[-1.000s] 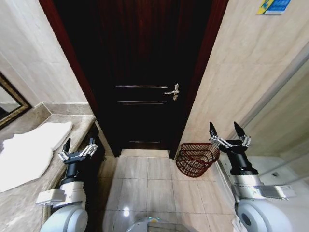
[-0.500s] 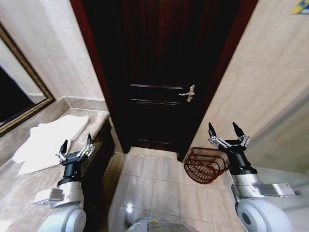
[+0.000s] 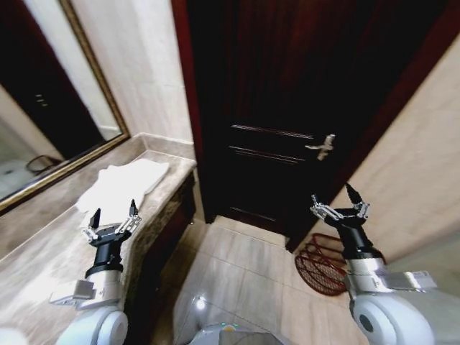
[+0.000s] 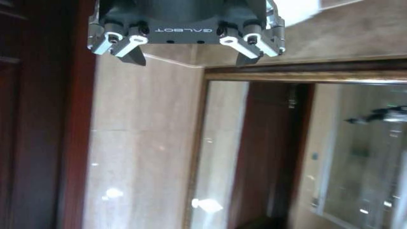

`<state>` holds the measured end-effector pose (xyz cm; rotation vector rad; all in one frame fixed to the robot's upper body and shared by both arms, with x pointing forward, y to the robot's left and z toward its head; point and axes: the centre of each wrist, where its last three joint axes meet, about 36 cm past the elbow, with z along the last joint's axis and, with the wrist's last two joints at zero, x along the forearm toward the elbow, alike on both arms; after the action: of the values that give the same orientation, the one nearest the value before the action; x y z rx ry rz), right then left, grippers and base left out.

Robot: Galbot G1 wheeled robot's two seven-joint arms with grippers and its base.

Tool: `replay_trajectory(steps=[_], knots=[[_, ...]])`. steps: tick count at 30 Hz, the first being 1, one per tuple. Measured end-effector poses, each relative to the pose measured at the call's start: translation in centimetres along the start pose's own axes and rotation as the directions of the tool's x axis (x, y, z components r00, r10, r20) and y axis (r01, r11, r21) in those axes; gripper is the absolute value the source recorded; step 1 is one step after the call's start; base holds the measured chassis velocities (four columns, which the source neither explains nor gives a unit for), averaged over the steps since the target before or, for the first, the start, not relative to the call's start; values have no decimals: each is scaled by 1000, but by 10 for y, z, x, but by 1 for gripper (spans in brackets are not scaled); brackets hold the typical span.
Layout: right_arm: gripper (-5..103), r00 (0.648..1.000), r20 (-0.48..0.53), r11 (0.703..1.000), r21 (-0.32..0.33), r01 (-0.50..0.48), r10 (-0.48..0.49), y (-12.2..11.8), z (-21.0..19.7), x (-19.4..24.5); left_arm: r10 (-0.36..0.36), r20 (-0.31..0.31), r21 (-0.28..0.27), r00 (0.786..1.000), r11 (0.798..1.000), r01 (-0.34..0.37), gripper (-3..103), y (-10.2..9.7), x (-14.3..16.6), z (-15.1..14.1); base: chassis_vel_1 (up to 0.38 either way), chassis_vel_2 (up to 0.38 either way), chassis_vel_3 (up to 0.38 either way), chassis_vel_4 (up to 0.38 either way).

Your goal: Discard the used towel into the hamper.

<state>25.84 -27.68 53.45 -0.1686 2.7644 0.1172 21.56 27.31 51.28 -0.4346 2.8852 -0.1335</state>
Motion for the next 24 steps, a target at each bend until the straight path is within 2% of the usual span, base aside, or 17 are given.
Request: replay_trajectory(steps=[6,7,10,12,13,15,19,24], knots=[[100,1000,-2,1000,1,4,-4,0,1,-1,-18,-1,-19,1000,1000,18,96,3,-2,-1,61,65,52,54],[100,1000,-3,1000,3,5,-5,0,1,-1,-17,-19,-33,1000,999,17,96,5,-5,-2,0,0,0,0],[100,1000,-4,1000,5,7,-7,-1,1,-1,-7,-57,-32,998,999,5,96,8,-10,-2,0,0,0,0],[100,1000,-8,1000,10,13,-13,-1,2,-1,39,-139,3,990,999,-39,96,13,-20,-3,0,0,0,0],[100,1000,-8,1000,10,13,-13,-1,2,-1,39,-139,3,990,999,-39,96,13,-20,-3,0,0,0,0],[100,1000,-12,1000,15,17,-17,-1,3,-1,80,-192,21,978,997,-78,96,17,-32,-3,0,0,0,0],[100,1000,-21,999,24,23,-23,-1,3,0,112,-227,7,967,994,-113,94,27,-55,-1,0,0,0,0],[100,999,-31,999,37,31,-30,-2,6,0,104,-274,-4,956,994,-109,96,44,-84,11,0,0,0,0]])
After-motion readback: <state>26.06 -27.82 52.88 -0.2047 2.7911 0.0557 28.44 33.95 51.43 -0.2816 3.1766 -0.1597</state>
